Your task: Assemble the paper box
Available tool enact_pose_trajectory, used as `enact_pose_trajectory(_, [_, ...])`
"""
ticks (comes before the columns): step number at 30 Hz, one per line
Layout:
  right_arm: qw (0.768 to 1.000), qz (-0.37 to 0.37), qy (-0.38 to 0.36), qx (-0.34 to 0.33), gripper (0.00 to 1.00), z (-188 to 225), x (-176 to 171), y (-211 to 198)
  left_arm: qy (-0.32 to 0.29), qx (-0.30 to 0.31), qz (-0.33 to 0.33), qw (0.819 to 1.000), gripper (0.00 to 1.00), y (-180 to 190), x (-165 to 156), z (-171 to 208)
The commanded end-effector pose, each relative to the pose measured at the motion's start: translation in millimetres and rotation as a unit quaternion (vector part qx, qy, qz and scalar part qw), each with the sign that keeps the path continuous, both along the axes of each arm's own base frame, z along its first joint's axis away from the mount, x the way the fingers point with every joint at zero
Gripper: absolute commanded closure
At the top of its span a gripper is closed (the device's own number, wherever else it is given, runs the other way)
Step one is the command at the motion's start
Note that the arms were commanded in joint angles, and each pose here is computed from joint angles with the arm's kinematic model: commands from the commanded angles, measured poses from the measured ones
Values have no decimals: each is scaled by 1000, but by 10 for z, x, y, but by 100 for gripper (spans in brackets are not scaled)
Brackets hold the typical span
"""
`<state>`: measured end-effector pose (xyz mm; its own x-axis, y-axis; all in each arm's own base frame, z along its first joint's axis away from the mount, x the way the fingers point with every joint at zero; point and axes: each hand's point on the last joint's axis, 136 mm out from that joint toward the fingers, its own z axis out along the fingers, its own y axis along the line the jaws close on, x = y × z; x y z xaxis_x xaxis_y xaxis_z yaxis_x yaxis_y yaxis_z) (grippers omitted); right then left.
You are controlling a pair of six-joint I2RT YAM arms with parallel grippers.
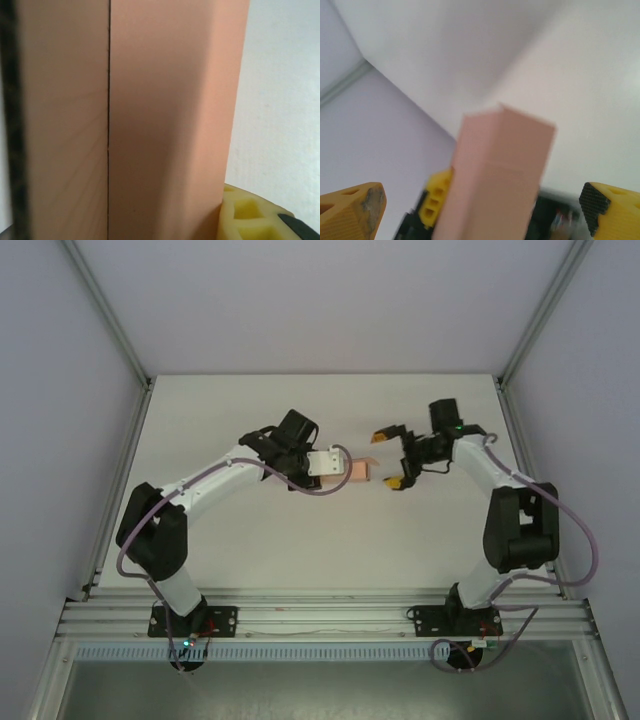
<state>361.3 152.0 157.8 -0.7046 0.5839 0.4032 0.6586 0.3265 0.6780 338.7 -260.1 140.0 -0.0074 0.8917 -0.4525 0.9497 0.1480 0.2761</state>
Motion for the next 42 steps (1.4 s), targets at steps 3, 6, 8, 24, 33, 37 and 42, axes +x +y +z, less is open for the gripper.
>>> enact_pose_trajectory(3, [947, -57, -264, -175, 0, 415, 491, -930, 122, 23, -59, 991, 69, 56, -413, -161])
enact_pose_trajectory(6, [897, -11, -368, -246, 0, 680, 467, -996, 150, 34, -50, 987, 69, 72, -418, -226])
enact_pose_trajectory(8, [857, 3, -413, -307, 0, 782, 413, -1092, 159, 42, -44, 985, 69, 79, -394, -276])
enact_pose_trajectory(24, [717, 363, -531, -272, 10, 493, -461, -56, 208, 80, -10, 975, 71, 12, -121, -547])
enact_pose_trajectory(33, [692, 499, -457, -252, 44, 106, -513, 219, 201, 75, -4, 977, 71, -20, -59, -560])
enact_pose_trajectory(37, [687, 514, -451, -244, 55, 41, -506, 266, 198, 79, 2, 977, 71, -7, -39, -572])
enact_pose_trajectory(42, [683, 516, -453, -249, 66, 22, -503, 287, 197, 83, 6, 977, 71, 12, -28, -575])
